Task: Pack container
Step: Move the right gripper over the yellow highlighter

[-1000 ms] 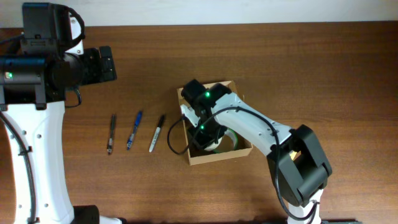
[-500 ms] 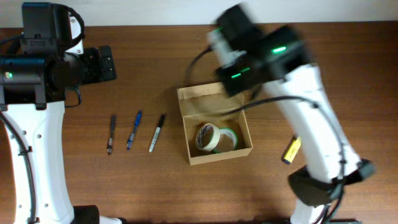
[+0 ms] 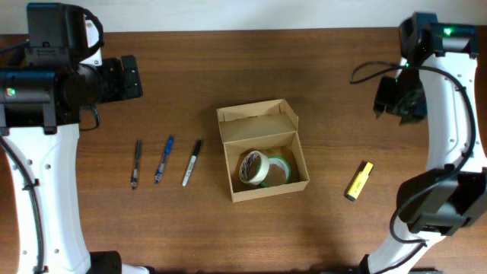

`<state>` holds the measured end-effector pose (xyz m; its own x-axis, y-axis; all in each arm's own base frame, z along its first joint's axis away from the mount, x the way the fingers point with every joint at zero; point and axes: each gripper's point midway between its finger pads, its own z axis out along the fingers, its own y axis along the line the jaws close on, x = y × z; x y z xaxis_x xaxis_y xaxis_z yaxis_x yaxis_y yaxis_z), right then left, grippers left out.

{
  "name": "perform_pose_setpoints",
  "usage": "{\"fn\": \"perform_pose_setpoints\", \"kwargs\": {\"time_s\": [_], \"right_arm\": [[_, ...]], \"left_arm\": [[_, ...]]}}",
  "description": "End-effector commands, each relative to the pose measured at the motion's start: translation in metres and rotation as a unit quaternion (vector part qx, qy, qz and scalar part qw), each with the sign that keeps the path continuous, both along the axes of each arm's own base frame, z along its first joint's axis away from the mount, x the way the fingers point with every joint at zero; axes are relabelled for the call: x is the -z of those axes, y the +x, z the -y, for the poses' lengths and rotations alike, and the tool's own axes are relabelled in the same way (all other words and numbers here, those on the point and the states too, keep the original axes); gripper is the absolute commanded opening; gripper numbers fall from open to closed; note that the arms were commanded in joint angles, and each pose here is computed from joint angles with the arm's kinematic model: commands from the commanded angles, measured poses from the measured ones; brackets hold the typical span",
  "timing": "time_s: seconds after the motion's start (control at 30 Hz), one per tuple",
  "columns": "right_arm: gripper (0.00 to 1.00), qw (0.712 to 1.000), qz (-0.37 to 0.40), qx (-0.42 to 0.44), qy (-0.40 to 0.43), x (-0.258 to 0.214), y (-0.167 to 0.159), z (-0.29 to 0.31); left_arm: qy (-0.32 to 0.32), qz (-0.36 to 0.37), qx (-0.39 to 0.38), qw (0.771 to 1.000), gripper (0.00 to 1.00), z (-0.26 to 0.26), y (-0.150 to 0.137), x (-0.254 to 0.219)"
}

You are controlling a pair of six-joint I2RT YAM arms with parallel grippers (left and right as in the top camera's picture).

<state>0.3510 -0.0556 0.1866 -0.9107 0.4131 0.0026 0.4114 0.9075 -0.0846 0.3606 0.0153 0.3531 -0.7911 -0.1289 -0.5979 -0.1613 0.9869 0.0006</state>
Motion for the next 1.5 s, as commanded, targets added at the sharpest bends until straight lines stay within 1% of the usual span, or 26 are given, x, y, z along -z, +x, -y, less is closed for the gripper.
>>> {"fn": "perform_pose_setpoints", "kwargs": {"time_s": [0.0, 0.2, 0.33, 0.47, 0.53, 0.73, 0.83, 0.97, 1.13, 1.23, 1.47], "right_arm": [[0.49, 0.997, -0.035, 0.058, 0.023, 0.026, -0.011, -0.019], [0.48, 0.996, -0.048, 0.074, 0.018, 0.06, -0.012, -0.057], [0.48, 0.993, -0.036, 0.102, 0.044, 0.082, -0.006, -0.089], [0.47, 0.987, -0.039, 0.15, 0.049, 0.104, -0.01, -0.102], [0.47, 0.985, -0.046, 0.155, 0.051, 0.116, -0.015, -0.103], [0.47, 0.981, -0.099, 0.165, 0.002, 0.144, -0.052, -0.077], [0.47, 0.98, -0.112, 0.166, -0.009, 0.147, -0.061, -0.068], [0.47, 0.978, -0.123, 0.167, -0.034, 0.143, -0.068, -0.053], [0.47, 0.973, -0.138, 0.182, -0.04, 0.14, -0.076, -0.037], [0.51, 0.971, -0.138, 0.188, -0.05, 0.138, -0.078, -0.027], [0.54, 0.973, -0.131, 0.179, -0.071, 0.138, -0.076, -0.011]], "left_arm": [[0.001, 0.006, 0.008, 1.0, 0.99, 0.001, 0.003, -0.003], [0.001, 0.004, 0.008, 1.0, 0.99, 0.001, 0.002, -0.003], [0.001, 0.004, 0.008, 1.0, 0.99, 0.001, 0.002, -0.003], [0.001, 0.003, 0.008, 1.0, 0.99, 0.001, 0.002, -0.002], [0.001, 0.002, 0.008, 1.0, 0.99, 0.001, 0.002, -0.002], [0.0, 0.003, 0.008, 1.0, 0.99, 0.001, 0.003, -0.002], [0.0, 0.003, 0.008, 1.0, 0.99, 0.001, 0.003, -0.002], [0.0, 0.0, 0.008, 1.0, 0.99, 0.001, 0.004, 0.0], [0.0, -0.007, 0.008, 1.0, 0.99, 0.001, 0.007, 0.005], [-0.003, -0.016, 0.01, 1.0, 0.99, 0.002, 0.011, 0.011], [-0.003, -0.028, 0.01, 1.0, 0.99, 0.002, 0.017, 0.02]]}}
